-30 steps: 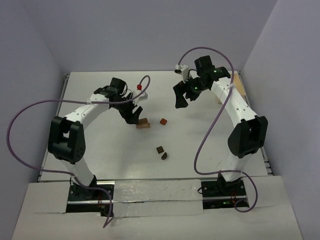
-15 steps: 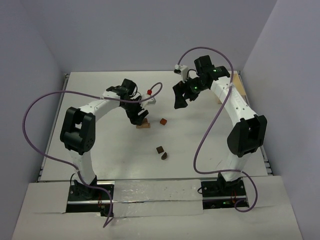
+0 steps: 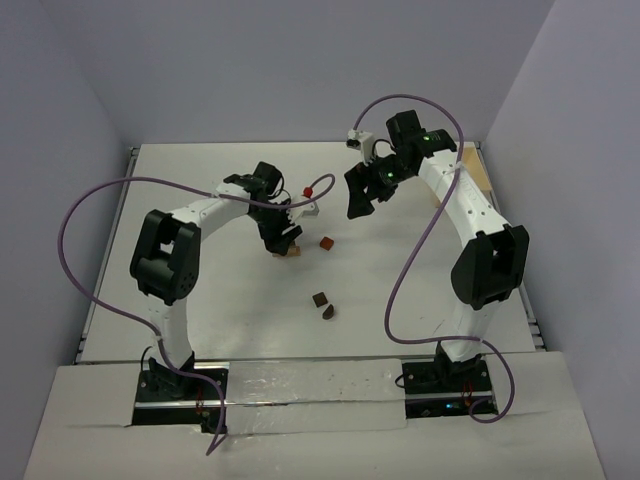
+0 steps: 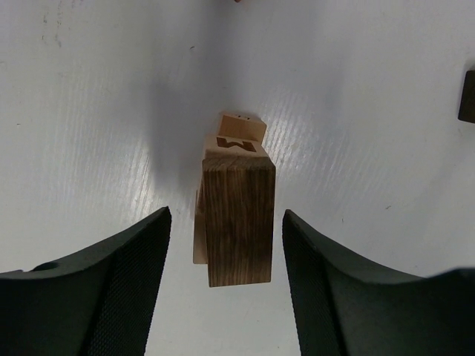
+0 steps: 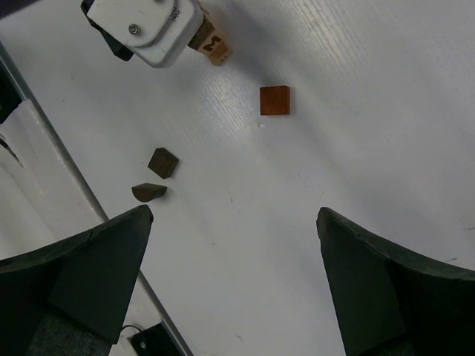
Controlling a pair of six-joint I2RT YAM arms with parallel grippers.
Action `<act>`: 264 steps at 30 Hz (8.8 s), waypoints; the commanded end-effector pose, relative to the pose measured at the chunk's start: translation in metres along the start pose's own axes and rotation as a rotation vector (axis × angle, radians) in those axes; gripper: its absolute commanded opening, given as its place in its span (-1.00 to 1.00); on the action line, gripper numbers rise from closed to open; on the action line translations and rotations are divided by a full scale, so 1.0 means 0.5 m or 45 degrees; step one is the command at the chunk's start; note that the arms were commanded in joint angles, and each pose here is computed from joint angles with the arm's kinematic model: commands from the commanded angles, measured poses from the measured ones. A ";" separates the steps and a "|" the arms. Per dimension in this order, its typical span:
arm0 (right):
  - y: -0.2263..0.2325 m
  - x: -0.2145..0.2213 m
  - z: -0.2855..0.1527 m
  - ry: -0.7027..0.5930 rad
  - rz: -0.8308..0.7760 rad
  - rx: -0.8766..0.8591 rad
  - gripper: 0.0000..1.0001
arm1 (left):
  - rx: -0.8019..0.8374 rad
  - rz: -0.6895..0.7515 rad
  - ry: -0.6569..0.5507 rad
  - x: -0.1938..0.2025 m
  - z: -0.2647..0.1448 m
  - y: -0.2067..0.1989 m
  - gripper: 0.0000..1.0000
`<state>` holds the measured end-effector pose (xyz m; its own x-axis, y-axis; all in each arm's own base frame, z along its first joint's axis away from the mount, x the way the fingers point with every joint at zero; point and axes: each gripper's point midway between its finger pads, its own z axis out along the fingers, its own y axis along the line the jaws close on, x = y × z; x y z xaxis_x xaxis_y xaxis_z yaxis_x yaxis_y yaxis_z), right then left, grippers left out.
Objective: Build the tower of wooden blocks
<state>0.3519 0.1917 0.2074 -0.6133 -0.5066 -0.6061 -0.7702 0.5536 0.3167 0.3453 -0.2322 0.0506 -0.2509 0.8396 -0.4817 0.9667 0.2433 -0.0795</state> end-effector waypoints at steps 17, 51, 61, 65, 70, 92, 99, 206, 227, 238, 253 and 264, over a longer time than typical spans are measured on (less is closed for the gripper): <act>0.012 -0.016 -0.011 -0.025 -0.026 -0.053 0.99 | -0.013 0.118 0.015 -0.025 0.003 0.014 0.14; 0.022 -0.008 -0.003 0.000 -0.014 -0.107 0.99 | 0.044 0.299 0.030 -0.020 0.001 -0.016 0.11; 0.024 -0.007 -0.003 0.004 -0.011 -0.117 0.99 | 0.061 0.351 0.016 -0.024 -0.001 -0.022 0.09; 0.025 -0.006 -0.004 0.007 -0.009 -0.121 0.99 | 0.066 0.367 0.020 -0.022 -0.001 -0.022 0.08; 0.026 -0.005 -0.003 0.008 -0.010 -0.123 0.99 | 0.068 0.399 0.024 -0.019 -0.001 -0.024 0.04; 0.028 -0.003 0.001 0.020 -0.003 -0.143 0.99 | 0.087 0.413 0.039 -0.021 0.001 -0.027 0.03; 0.027 -0.006 -0.001 0.016 -0.001 -0.140 0.99 | 0.062 0.378 0.023 -0.040 -0.012 -0.019 0.13; 0.133 0.008 0.494 0.425 -0.999 -0.240 0.89 | -0.424 -0.720 -1.025 0.106 -0.467 0.013 0.94; 0.110 0.038 0.530 0.450 -0.961 -0.196 0.30 | -0.444 -0.712 -1.019 0.109 -0.469 0.018 0.93; 0.105 0.052 0.530 0.469 -0.992 -0.196 0.14 | -0.447 -0.717 -1.014 0.113 -0.466 0.022 0.93; 0.118 0.064 0.523 0.496 -1.021 -0.218 -0.12 | -0.458 -0.712 -1.015 0.112 -0.470 0.025 0.92; 0.124 0.081 0.516 0.524 -1.024 -0.237 -0.28 | -0.466 -0.717 -1.017 0.113 -0.473 0.027 0.92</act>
<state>0.3460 0.3837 0.0174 0.1238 -0.8922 -0.4344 -0.9907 -0.1359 -0.0031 0.3235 -0.0709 0.2141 -0.4936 0.0068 -0.8696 0.5857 0.7418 -0.3267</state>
